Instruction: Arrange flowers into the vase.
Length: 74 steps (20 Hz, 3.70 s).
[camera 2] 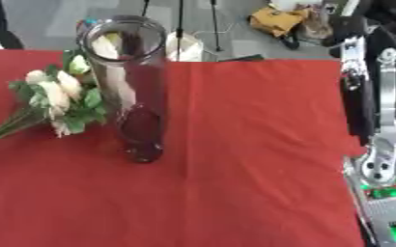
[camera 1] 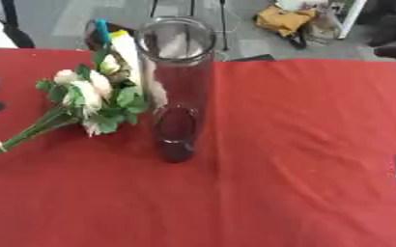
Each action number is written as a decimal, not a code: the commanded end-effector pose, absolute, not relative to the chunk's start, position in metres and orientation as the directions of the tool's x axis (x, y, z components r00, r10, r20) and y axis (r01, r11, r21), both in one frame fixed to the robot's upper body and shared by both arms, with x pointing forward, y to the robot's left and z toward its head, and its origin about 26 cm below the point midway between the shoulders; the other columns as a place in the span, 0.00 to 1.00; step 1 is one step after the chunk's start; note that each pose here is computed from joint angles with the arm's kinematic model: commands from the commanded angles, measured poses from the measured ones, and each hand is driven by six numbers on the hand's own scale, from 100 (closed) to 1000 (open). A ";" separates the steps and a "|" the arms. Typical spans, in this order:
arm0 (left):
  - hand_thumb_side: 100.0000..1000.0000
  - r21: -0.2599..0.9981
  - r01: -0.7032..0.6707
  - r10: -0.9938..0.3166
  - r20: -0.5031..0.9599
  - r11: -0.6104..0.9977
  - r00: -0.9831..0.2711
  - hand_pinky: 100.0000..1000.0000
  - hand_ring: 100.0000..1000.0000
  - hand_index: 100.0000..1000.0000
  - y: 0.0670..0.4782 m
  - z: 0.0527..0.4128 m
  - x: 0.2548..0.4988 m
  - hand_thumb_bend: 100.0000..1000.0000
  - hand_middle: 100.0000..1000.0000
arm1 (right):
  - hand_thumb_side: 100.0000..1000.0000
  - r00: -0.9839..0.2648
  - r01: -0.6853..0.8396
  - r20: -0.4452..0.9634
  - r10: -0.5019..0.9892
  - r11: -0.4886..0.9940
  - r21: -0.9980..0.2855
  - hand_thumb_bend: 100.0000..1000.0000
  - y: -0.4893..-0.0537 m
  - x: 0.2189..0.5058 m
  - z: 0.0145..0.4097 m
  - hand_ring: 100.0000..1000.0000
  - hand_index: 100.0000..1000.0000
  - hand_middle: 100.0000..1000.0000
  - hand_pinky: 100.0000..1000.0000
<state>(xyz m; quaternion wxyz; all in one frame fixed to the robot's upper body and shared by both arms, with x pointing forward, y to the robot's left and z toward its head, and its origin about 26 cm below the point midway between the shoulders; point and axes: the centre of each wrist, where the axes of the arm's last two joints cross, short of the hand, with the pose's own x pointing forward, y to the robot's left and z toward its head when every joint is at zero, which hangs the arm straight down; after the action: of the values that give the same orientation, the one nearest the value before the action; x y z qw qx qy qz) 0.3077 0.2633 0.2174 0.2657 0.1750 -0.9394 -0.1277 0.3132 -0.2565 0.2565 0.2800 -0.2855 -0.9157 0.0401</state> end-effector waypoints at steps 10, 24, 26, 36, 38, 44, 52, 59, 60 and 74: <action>1.00 0.523 -0.553 -0.743 0.281 0.649 -0.607 0.63 0.78 0.86 0.288 0.274 0.302 0.00 0.78 | 1.00 -0.685 0.505 0.473 0.554 0.829 -0.240 0.00 -0.259 0.309 0.260 0.76 0.71 0.49 0.64; 1.00 0.837 -0.487 -0.937 0.081 0.249 -0.339 0.70 0.82 0.96 0.286 0.308 0.310 0.00 0.82 | 1.00 -0.677 0.491 0.489 0.550 0.833 -0.257 0.00 -0.257 0.309 0.255 0.76 0.71 0.49 0.64; 1.00 0.864 -0.454 -0.944 0.066 0.216 -0.323 0.71 0.84 0.98 0.286 0.309 0.315 0.00 0.83 | 1.00 -0.676 0.489 0.491 0.549 0.833 -0.258 0.00 -0.257 0.309 0.255 0.76 0.71 0.49 0.64; 1.00 0.980 -0.198 -0.967 -0.023 0.029 -0.254 0.75 0.86 1.00 0.285 0.300 0.350 0.00 0.87 | 1.00 -0.676 0.480 0.497 0.544 0.837 -0.264 0.00 -0.255 0.309 0.255 0.76 0.71 0.49 0.64; 1.00 0.988 -0.154 -0.970 -0.032 0.006 -0.241 0.74 0.86 1.00 0.285 0.299 0.356 0.04 0.87 | 1.00 -0.675 0.478 0.498 0.544 0.837 -0.266 0.00 -0.255 0.309 0.254 0.76 0.71 0.49 0.64; 1.00 0.999 -0.021 -0.980 -0.045 -0.042 -0.195 0.75 0.92 1.00 0.290 0.289 0.374 0.35 0.91 | 1.00 -0.677 0.472 0.500 0.540 0.840 -0.267 0.00 -0.254 0.309 0.254 0.76 0.71 0.49 0.64; 0.99 0.993 0.077 -0.989 -0.078 -0.088 -0.128 0.73 0.89 1.00 0.295 0.273 0.393 0.45 0.87 | 1.00 -0.680 0.463 0.502 0.534 0.844 -0.271 0.00 -0.253 0.309 0.254 0.76 0.71 0.48 0.64; 0.90 0.989 0.112 -0.992 -0.087 -0.096 -0.087 0.69 0.86 1.00 0.307 0.255 0.410 0.50 0.86 | 1.00 -0.685 0.454 0.501 0.529 0.848 -0.274 0.00 -0.251 0.309 0.255 0.76 0.70 0.48 0.64; 0.89 0.990 0.109 -0.993 -0.086 -0.095 -0.081 0.68 0.86 1.00 0.309 0.253 0.413 0.50 0.85 | 1.00 -0.685 0.453 0.500 0.529 0.848 -0.275 0.00 -0.251 0.309 0.255 0.76 0.70 0.48 0.64; 0.81 0.995 0.073 -0.997 -0.067 -0.071 -0.047 0.55 0.77 0.98 0.321 0.238 0.425 0.39 0.80 | 1.00 -0.685 0.448 0.506 0.524 0.851 -0.275 0.00 -0.251 0.309 0.255 0.77 0.69 0.47 0.64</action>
<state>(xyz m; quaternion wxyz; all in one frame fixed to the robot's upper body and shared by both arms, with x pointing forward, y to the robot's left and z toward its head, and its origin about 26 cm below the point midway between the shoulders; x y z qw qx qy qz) 0.4250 0.3156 0.2234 0.4982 0.4692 -0.4674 -0.5596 0.3127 -0.2509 0.2461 0.3105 -0.2666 -0.9102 0.0637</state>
